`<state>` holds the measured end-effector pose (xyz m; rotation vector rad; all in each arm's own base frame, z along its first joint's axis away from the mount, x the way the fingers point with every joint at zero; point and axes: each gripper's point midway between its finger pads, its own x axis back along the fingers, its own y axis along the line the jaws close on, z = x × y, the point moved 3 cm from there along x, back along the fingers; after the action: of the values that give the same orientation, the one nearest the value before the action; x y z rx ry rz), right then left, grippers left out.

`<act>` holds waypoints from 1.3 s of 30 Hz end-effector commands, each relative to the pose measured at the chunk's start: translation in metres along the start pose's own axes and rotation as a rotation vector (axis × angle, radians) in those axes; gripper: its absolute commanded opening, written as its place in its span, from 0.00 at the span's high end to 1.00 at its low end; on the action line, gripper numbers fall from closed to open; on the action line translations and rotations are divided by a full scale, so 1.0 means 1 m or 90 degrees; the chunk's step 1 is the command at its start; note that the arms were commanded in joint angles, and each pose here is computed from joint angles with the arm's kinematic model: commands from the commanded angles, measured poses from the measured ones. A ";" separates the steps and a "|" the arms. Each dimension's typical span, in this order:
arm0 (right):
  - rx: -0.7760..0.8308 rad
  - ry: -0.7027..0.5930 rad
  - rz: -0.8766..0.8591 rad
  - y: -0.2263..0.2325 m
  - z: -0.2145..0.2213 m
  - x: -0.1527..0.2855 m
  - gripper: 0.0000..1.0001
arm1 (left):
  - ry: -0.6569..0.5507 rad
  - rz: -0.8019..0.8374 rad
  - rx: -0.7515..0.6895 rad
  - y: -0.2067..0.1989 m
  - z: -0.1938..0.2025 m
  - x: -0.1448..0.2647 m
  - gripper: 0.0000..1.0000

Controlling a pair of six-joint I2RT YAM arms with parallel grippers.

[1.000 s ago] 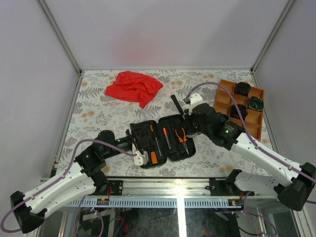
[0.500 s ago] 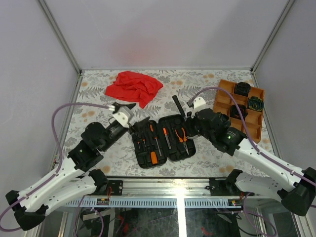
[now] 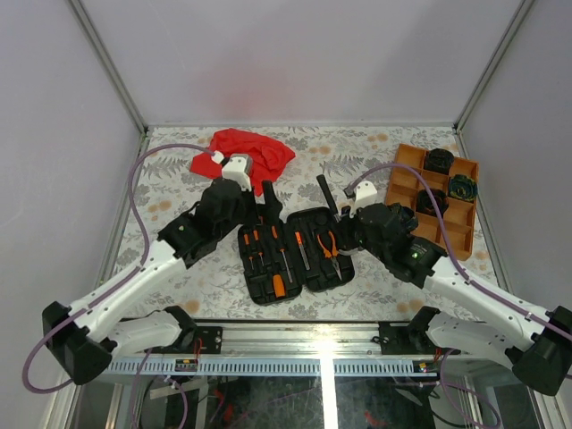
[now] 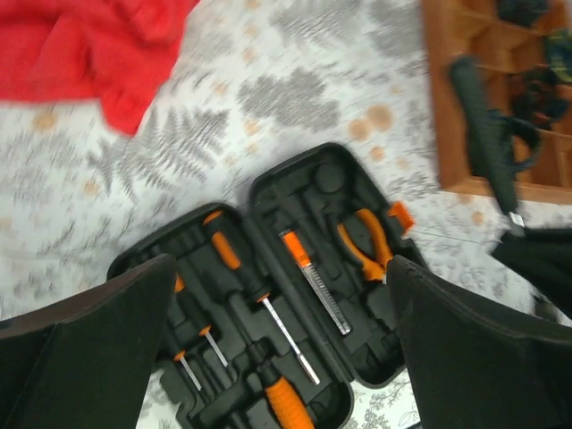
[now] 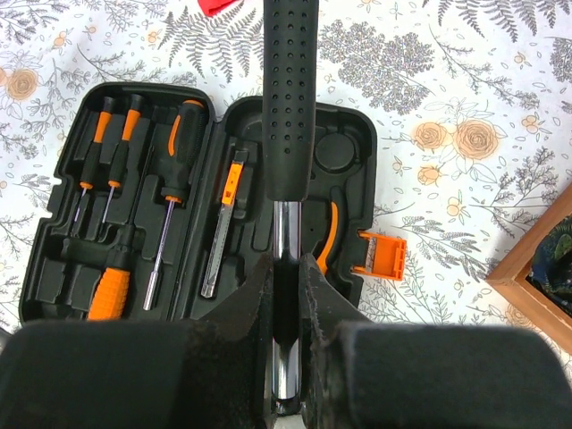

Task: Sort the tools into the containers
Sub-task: Pick up the hammer at the center of the board.

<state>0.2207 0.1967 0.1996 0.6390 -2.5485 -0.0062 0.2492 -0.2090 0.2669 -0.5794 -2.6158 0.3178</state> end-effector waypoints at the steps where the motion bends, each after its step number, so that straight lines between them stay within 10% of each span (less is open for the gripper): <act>1: -0.041 -0.079 -0.007 0.003 -0.025 0.004 1.00 | 0.081 -0.047 0.151 0.022 0.007 -0.003 0.00; 39: -0.076 -0.147 -0.270 0.103 -0.025 -0.013 1.00 | -0.012 0.178 0.364 -0.009 0.010 -0.005 0.01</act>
<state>0.2020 0.2745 0.1854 0.9914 -2.4961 -0.2627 0.2347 -0.2143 0.2467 -0.6765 -2.2708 0.9995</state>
